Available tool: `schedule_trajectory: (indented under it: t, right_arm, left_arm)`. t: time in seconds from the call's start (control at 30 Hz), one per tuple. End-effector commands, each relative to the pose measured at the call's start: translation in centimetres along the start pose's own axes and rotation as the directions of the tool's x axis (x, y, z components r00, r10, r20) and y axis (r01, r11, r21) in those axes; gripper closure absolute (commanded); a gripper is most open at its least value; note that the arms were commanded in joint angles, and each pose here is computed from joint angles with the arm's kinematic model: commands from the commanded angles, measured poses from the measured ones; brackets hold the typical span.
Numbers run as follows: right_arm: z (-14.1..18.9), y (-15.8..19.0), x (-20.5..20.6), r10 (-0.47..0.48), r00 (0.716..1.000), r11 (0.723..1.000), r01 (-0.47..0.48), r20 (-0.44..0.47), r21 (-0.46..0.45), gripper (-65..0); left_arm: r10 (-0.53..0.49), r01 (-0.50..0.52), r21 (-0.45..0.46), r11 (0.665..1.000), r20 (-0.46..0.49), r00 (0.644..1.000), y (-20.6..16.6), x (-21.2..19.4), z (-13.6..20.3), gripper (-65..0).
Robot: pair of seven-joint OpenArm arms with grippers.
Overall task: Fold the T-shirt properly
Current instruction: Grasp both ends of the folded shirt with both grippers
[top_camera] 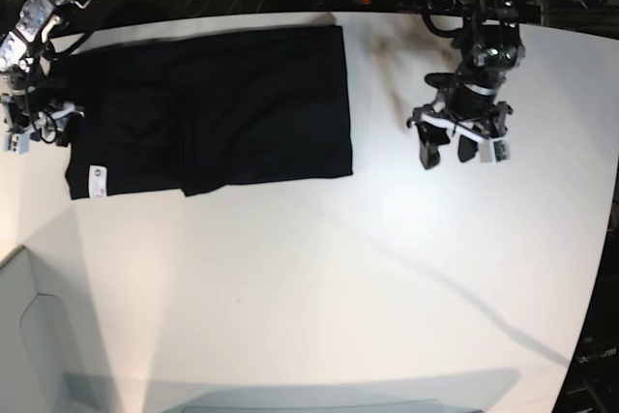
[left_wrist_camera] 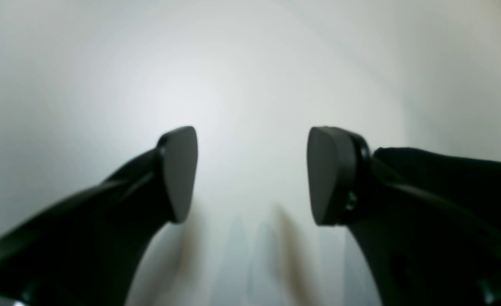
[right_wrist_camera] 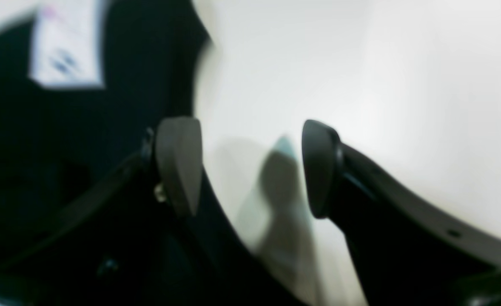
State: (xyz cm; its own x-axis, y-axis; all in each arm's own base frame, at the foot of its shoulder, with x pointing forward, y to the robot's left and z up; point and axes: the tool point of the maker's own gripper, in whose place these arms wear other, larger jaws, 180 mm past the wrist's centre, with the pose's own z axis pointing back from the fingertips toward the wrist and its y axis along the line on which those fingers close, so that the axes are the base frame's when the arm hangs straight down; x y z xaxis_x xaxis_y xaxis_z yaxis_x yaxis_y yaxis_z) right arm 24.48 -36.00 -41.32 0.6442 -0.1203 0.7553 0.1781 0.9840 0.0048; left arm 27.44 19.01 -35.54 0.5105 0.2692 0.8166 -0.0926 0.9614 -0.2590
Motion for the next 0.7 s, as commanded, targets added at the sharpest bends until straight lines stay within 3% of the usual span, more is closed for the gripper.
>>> schedule_trajectory:
  t: [0.0,0.4,0.67]
  right_arm:
    - [0.2,-0.2,2.3,0.008,0.997,1.000,-0.008,0.077,0.001,-38.0]
    - [1.8,1.6,3.8,0.038,0.989,0.999,-0.038,0.140,-0.001,-38.0]
    - [-0.1,3.2,0.2,-0.022,0.999,0.998,0.019,0.049,0.057,-38.0]
  left_arm:
    - [-0.007,0.008,-0.019,1.000,0.057,0.998,-0.5,1.7,-0.1,-39.4]
    - [0.015,-0.015,0.011,1.000,0.006,1.000,0.8,-0.1,-1.2,-39.4]
    - [0.017,-0.017,0.016,1.000,0.002,1.000,1.0,-0.2,-1.3,-39.4]
